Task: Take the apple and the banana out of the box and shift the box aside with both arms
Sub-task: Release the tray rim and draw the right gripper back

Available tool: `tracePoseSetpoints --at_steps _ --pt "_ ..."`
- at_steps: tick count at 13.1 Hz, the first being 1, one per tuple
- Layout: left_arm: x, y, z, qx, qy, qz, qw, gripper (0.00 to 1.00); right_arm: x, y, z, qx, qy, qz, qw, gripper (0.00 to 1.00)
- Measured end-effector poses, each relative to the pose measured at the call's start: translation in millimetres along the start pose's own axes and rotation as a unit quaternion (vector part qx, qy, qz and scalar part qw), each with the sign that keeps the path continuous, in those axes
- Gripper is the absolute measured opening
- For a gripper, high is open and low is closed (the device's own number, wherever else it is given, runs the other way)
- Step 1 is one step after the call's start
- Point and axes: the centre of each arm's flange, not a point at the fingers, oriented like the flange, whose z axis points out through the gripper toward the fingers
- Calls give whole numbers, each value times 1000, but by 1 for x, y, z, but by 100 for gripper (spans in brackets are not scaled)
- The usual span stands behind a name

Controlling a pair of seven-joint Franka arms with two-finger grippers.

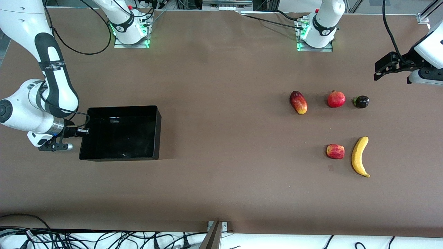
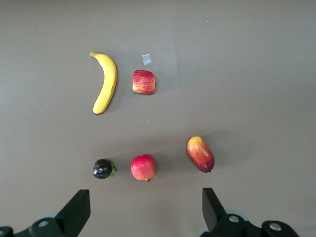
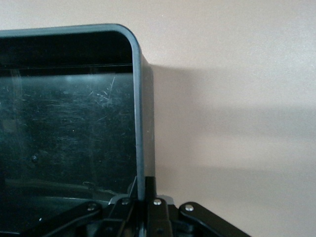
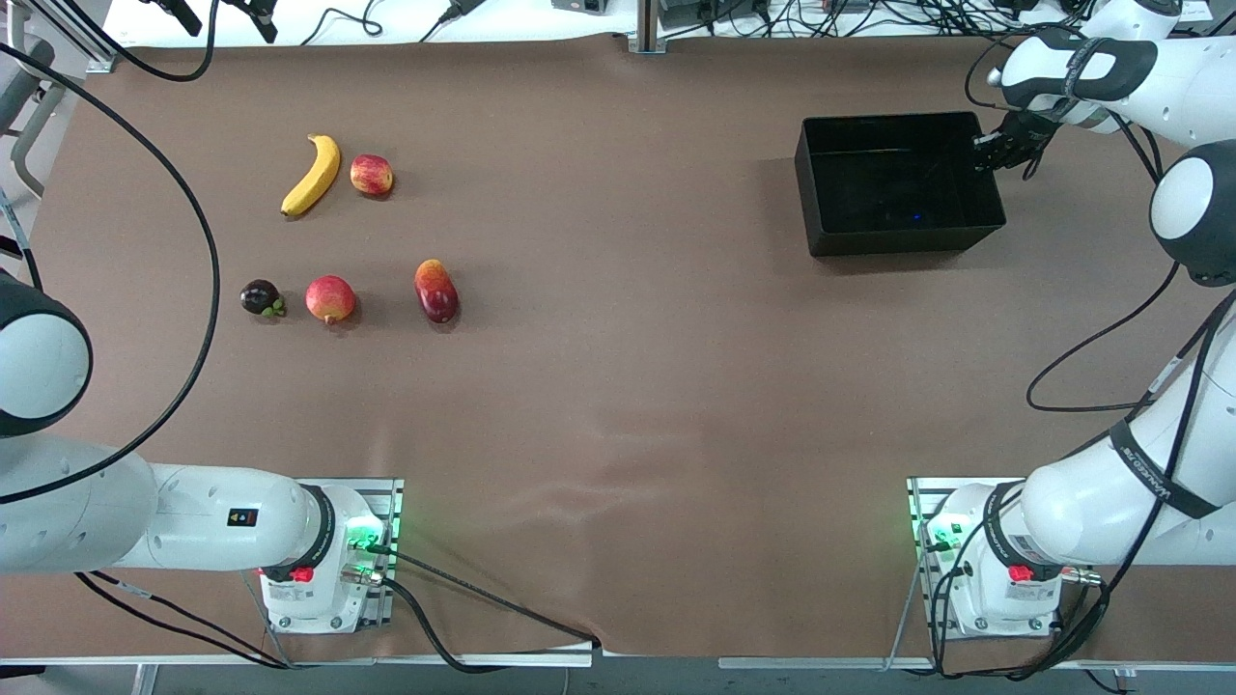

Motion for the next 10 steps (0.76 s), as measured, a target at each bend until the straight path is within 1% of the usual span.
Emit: tracePoseSetpoints --at_steps 1,2,3,4,5,7,8,9,10 --pt "0 0 0 0 0 0 1000 100 0 -2 3 3 -1 1 1000 11" --pt "0 0 0 0 0 0 1000 100 1 -6 5 4 1 -1 1000 22" --pt "0 0 0 0 0 0 1000 100 4 -10 3 3 7 -4 1000 33" --pt "0 0 0 0 0 0 1000 100 10 -15 -6 3 15 -9 1000 42" --pt "0 0 0 0 0 0 1000 100 18 -21 -18 4 23 -14 1000 54" --pt "0 -1 0 0 0 -1 1000 100 30 -38 -54 4 37 -32 999 77" --pt "0 -1 0 0 0 -1 1000 100 33 -46 -75 0 38 -42 998 86" --pt "0 -1 0 0 0 -1 1000 100 33 -56 -100 -9 32 -42 999 98" --pt "0 -1 0 0 0 -1 1000 100 29 -68 -127 -19 23 -36 999 100"
